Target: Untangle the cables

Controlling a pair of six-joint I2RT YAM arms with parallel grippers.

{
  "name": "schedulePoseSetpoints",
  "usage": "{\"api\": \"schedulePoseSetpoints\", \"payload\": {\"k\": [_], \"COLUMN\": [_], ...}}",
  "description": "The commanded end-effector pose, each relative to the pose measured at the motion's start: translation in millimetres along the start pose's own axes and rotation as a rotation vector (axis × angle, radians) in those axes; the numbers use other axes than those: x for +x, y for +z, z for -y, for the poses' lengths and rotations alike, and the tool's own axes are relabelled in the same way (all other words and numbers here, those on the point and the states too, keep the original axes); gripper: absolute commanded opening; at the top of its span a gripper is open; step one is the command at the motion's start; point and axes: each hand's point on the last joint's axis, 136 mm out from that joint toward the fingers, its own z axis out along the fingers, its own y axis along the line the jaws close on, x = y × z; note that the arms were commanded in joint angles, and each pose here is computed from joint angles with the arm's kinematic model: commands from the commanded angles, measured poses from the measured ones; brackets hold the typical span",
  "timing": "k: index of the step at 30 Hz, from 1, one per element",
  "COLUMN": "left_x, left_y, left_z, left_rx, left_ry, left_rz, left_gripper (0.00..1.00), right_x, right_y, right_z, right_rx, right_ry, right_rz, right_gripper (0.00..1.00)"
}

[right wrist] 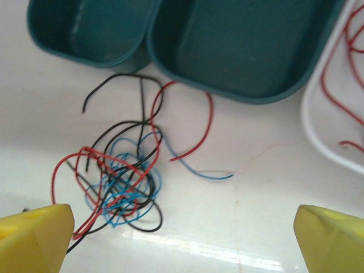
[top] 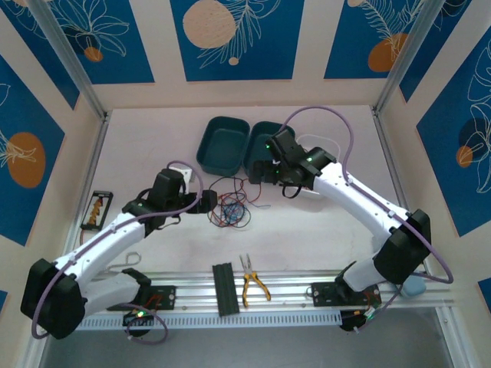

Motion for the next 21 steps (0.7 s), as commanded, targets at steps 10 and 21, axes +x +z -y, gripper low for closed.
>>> {"api": "schedulePoseSetpoints", "payload": {"k": [10, 21], "left_x": [27, 57], "left_y": [30, 45], "left_z": [6, -20], "left_rx": [0.113, 0.038], "left_ry": [-0.109, -0.158], "left_rz": [-0.069, -0.105], "left_gripper": [0.86, 0.76], "right_x": [49, 49], "right_y": [62, 99], "right_z": [-48, -45], "right_rx": [-0.045, 0.004], "right_ry": [-0.006, 0.069], "right_rz": [-0.247, -0.338], "right_gripper": [0.75, 0.54]}}
